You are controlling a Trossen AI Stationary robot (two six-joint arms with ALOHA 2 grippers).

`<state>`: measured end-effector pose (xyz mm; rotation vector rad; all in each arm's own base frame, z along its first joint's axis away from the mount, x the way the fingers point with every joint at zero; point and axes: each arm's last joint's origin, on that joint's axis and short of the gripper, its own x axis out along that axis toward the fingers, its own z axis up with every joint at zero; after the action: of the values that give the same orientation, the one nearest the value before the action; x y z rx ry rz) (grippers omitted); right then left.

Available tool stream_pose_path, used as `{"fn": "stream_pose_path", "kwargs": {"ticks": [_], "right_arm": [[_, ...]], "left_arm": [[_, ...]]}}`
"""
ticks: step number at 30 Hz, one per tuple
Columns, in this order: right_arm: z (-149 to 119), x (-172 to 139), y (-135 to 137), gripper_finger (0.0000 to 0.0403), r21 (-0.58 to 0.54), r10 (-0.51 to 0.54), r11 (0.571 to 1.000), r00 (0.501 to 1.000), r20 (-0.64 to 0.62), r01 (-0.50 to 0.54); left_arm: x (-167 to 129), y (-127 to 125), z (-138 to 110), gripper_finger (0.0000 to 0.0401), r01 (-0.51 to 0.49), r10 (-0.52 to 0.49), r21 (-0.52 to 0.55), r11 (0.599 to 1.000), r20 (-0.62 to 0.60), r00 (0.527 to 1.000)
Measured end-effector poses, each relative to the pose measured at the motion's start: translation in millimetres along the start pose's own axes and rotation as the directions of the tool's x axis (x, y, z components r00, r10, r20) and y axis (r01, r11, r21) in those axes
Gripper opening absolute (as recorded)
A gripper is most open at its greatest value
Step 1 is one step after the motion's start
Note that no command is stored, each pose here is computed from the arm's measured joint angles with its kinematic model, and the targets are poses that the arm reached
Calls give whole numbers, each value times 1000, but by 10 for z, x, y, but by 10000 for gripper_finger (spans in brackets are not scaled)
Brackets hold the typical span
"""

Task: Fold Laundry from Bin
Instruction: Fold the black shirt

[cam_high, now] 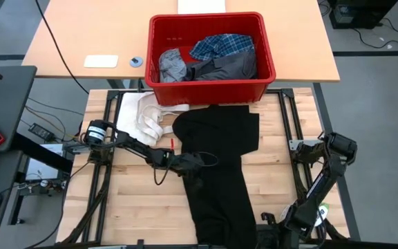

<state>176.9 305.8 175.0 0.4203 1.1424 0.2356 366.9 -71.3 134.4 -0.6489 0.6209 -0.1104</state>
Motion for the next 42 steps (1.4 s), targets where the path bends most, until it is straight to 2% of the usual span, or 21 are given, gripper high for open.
{"fn": "stream_pose_path", "kwargs": {"ticks": [2, 6, 9, 11, 13, 16, 19, 21, 23, 27, 31, 35, 38, 42], "right_arm": [[30, -43, -27, 18, 7, -38, 999, 998, 44, 37], [109, -28, -83, 18, 5, -98, 995, 987, 127, 98], [188, 7, -150, 18, 31, -146, 989, 973, 180, 143], [268, 27, -226, 18, 79, -178, 983, 962, 208, 165], [365, 49, -322, 18, 128, -212, 974, 952, 222, 187], [523, 87, -496, 27, 190, -258, 958, 938, 232, 217], [695, 98, -644, 46, 218, -298, 944, 924, 240, 248], [814, 96, -732, 61, 244, -314, 936, 917, 245, 255], [908, 94, -821, 75, 262, -322, 929, 919, 227, 261], [1033, 91, -944, 94, 290, -304, 925, 936, 177, 245], [1030, 80, -1017, 94, 339, -348, 896, 927, 138, 286], [965, 59, -1080, 95, 393, -425, 846, 901, 89, 361], [927, 50, -1094, 95, 403, -449, 829, 892, 63, 389], [897, 40, -1095, 94, 449, -485, 797, 871, 77, 405]], "left_arm": [[-47, -118, -4, 13, 17, -18, 59, 998, 10, 1000], [-207, -503, -27, 4, 23, -46, 208, 978, 108, 993], [-334, -819, -147, 3, 3, -58, 316, 949, 164, 985], [-385, -1011, -311, 4, 12, -74, 358, 934, 160, 984], [-414, -1171, -499, 4, 57, -108, 361, 931, 121, 987], [-409, -1324, -778, 4, 120, -144, 306, 945, 55, 988], [-384, -1398, -924, 4, 137, -147, 247, 959, 23, 989], [-373, -1530, -869, 3, 142, -153, 245, 959, 24, 988], [-351, -1684, -762, 3, 124, -133, 286, 950, 12, 991], [-183, -1899, -564, 3, 26, -1, 357, 934, -70, 998], [82, -1966, -430, 3, -56, 99, 326, 944, -119, 988], [384, -1997, -429, 7, -23, 75, 273, 962, -178, 981], [551, -2073, -436, 11, -4, 54, 252, 968, -194, 980], [702, -2159, -528, 12, -10, 82, 322, 947, -210, 974]]}}
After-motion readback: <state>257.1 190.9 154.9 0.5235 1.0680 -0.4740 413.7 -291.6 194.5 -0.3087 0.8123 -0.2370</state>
